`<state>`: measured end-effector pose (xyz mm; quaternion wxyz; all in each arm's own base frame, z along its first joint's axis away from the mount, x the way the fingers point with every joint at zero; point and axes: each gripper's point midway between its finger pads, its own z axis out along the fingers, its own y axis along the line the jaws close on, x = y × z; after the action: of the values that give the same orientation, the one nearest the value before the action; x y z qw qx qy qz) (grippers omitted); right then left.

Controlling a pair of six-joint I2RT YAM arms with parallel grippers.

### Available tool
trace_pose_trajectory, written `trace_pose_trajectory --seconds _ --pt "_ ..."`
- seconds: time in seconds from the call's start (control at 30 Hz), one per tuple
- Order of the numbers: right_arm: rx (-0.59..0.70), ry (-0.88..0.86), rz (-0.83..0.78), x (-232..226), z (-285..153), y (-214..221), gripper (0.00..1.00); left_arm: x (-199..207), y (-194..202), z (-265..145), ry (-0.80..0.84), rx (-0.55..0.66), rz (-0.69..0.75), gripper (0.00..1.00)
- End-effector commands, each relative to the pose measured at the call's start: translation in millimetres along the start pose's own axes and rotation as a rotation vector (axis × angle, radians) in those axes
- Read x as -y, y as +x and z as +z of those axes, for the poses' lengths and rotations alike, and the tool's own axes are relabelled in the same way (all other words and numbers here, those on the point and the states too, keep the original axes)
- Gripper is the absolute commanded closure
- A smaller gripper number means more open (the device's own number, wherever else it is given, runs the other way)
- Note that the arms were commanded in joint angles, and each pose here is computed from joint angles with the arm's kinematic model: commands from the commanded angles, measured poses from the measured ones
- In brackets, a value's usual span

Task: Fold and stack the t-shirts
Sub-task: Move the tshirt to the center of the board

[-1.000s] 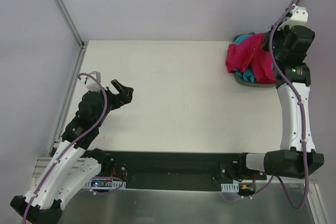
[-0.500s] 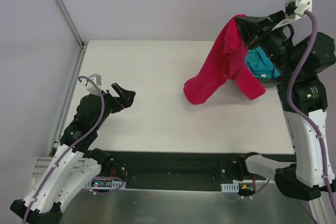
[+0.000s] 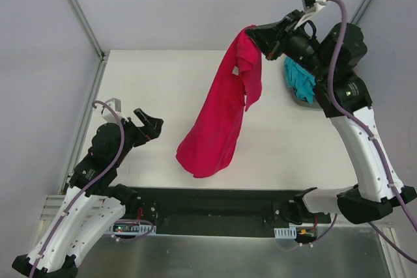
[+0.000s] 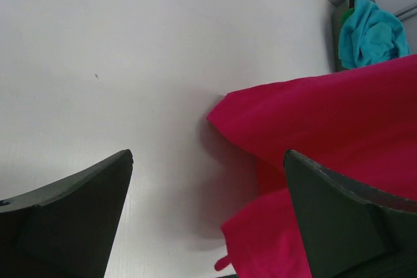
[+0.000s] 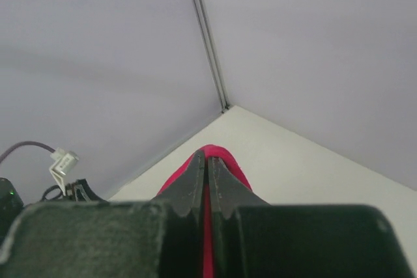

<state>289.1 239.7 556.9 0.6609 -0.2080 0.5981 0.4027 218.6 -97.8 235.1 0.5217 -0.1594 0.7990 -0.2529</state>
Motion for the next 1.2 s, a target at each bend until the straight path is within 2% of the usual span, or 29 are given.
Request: trace_pose_trajectory --seconds 0.0,0.2,0.3,0.4,0.47,0.6,0.63,0.7,0.83,0.87,1.07,1.17 --pt "0.032 0.125 0.003 26 -8 19 0.99 -9 -5 -1 -0.058 0.015 -0.015 0.01" --pt "-0.154 0.596 0.045 127 -80 157 0.99 -19 20 15 -0.113 -0.086 -0.014 0.01" --pt "-0.288 0.793 0.147 167 -129 240 0.99 -23 43 26 -0.13 -0.194 -0.008 0.01" --pt "-0.412 0.887 0.249 190 -162 300 0.98 -25 68 38 -0.144 -0.319 0.004 0.01" --pt "-0.471 0.922 0.278 198 -174 322 0.92 -20 84 47 -0.112 -0.404 0.015 0.01" --pt "-0.599 0.942 0.306 202 -185 354 0.89 -9 116 68 -0.034 -0.543 0.003 0.01" --pt "-0.618 0.946 0.31 202 -186 356 0.81 -11 120 72 -0.047 -0.563 0.005 0.01" --pt "-0.645 0.95 0.301 200 -190 358 0.49 -21 129 82 -0.1 -0.6 0.015 0.01" --pt "-0.645 1.031 0.259 200 -215 352 0.01 -29 137 93 -0.151 -0.635 0.029 0.02" --pt "-0.642 1.044 0.249 199 -221 352 0.04 -29 138 96 -0.16 -0.642 0.03 0.03" --pt "-0.607 1.056 0.228 183 -251 357 0.04 -42 142 119 -0.227 -0.656 0.079 0.12" --pt "-0.57 1.074 0.247 179 -261 362 0.04 -42 151 129 -0.237 -0.704 0.072 0.16"
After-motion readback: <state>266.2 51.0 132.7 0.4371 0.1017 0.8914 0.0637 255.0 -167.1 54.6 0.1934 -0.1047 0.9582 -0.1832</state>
